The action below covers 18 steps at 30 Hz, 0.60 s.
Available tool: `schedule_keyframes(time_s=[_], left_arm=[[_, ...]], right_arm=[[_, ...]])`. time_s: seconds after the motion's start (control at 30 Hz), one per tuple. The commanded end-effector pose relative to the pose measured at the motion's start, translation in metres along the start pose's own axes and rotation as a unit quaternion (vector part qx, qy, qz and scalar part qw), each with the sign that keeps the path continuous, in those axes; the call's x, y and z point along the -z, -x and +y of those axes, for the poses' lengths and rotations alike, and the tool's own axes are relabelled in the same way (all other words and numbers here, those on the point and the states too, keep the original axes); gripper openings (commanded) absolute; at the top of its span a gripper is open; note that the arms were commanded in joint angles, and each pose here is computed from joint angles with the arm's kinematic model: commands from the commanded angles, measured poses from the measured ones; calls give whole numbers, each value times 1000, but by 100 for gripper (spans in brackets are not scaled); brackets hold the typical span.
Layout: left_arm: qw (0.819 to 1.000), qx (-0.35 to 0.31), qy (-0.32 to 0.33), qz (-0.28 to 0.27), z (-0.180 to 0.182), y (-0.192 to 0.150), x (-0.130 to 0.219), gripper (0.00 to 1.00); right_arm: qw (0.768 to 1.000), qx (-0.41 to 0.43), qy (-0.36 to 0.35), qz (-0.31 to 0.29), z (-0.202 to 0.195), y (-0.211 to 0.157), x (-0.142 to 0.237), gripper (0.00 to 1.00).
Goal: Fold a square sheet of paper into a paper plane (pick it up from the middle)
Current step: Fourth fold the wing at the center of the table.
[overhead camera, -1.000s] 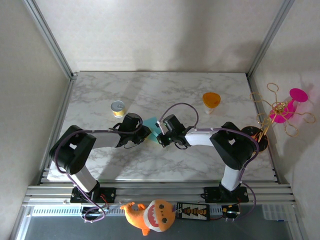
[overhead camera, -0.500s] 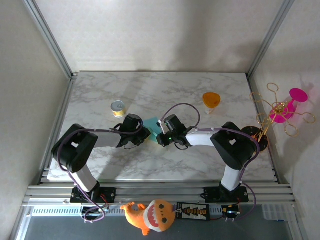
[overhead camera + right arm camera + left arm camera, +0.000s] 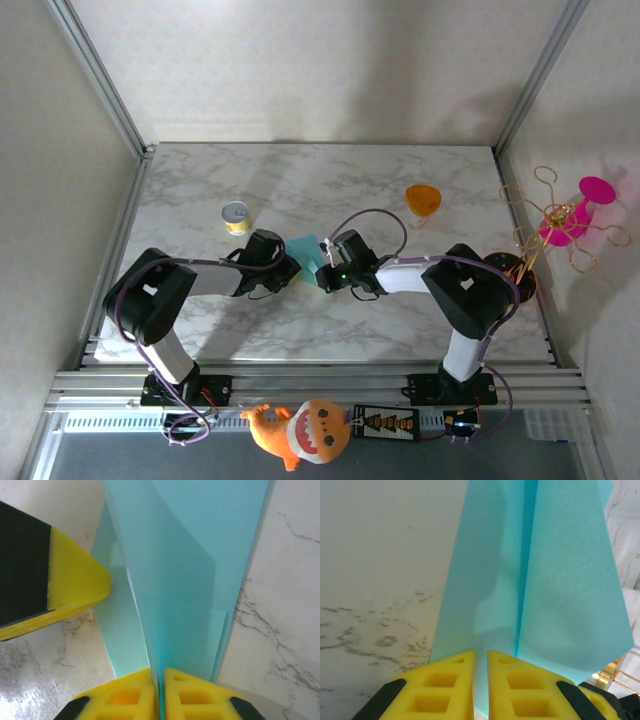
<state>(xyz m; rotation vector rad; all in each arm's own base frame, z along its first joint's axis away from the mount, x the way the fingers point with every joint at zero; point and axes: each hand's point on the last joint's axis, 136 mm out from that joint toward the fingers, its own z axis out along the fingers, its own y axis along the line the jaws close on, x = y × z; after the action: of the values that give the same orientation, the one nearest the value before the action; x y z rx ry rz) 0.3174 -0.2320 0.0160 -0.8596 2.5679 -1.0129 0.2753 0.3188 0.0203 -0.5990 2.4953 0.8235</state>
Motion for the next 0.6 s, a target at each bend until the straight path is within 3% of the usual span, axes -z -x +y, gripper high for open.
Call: schedule_keyframes(time_s=[0.0, 0.33, 0.57], left_arm=[[1000, 10, 23, 4, 16, -7, 0, 14], [1000, 9, 17, 4, 11, -7, 2, 14], [999, -24, -40, -1, -27, -3, 13, 17]], right_arm=[[999, -40, 13, 10, -6, -14, 6, 13], [994, -96, 44, 11, -17, -19, 7, 10], [992, -112, 61, 23, -19, -21, 7, 9]])
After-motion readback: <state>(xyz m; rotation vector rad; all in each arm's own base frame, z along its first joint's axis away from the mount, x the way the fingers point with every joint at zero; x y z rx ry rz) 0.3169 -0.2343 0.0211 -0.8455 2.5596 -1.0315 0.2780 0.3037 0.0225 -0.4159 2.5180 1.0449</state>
